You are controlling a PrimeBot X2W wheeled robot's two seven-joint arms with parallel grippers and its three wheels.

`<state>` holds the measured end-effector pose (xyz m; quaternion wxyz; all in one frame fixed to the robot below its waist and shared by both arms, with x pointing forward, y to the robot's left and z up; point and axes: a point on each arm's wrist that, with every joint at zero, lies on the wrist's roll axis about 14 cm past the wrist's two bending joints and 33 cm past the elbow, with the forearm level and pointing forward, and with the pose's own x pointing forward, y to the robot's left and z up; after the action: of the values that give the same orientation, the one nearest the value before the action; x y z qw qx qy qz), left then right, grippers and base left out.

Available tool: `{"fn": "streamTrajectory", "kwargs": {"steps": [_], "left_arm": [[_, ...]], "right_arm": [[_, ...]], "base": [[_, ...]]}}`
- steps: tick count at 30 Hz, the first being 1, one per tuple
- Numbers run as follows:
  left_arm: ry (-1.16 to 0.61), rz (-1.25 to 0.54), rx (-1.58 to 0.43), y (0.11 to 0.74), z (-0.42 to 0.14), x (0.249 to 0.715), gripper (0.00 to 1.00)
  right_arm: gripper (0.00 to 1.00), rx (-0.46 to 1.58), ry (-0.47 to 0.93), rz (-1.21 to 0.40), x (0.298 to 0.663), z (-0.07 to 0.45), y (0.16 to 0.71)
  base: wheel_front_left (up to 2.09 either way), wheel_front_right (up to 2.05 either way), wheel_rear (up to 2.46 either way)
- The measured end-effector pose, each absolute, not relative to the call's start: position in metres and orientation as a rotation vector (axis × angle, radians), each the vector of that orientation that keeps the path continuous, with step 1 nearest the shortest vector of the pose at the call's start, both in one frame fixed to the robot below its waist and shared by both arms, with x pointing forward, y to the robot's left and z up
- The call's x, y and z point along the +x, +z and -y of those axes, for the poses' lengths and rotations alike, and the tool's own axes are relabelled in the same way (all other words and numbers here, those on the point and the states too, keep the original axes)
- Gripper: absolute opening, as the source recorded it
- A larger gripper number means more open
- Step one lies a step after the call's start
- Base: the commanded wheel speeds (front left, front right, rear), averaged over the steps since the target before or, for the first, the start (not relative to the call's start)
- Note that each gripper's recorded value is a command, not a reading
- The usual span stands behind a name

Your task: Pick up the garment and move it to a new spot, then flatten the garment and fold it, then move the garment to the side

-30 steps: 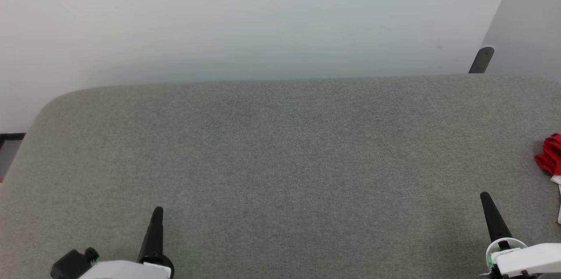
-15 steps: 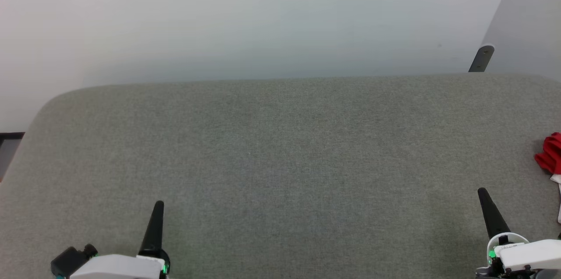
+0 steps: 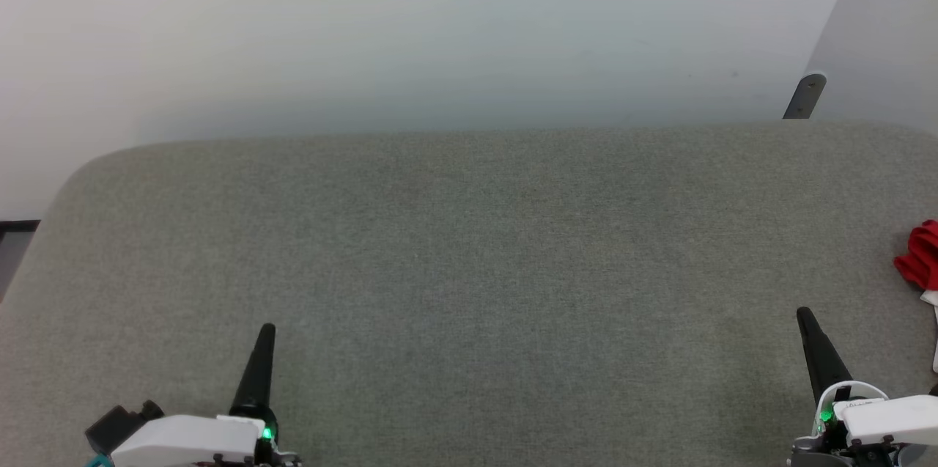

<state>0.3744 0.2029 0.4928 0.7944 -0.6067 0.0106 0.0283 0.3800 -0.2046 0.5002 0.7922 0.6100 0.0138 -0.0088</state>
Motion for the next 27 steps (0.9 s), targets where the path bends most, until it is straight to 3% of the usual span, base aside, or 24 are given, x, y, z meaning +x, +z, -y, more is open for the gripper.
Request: {"fn": "streamTrajectory", "kwargs": {"steps": [27], "left_arm": [[0.021,-0.013,-1.508,0.5017,-0.2,0.385,0.0]], "right_arm": [[0.0,1.507,-0.013,-0.015,0.3853,0.2014,0.5027]], "base": [[0.0,0.0,0.0]]}}
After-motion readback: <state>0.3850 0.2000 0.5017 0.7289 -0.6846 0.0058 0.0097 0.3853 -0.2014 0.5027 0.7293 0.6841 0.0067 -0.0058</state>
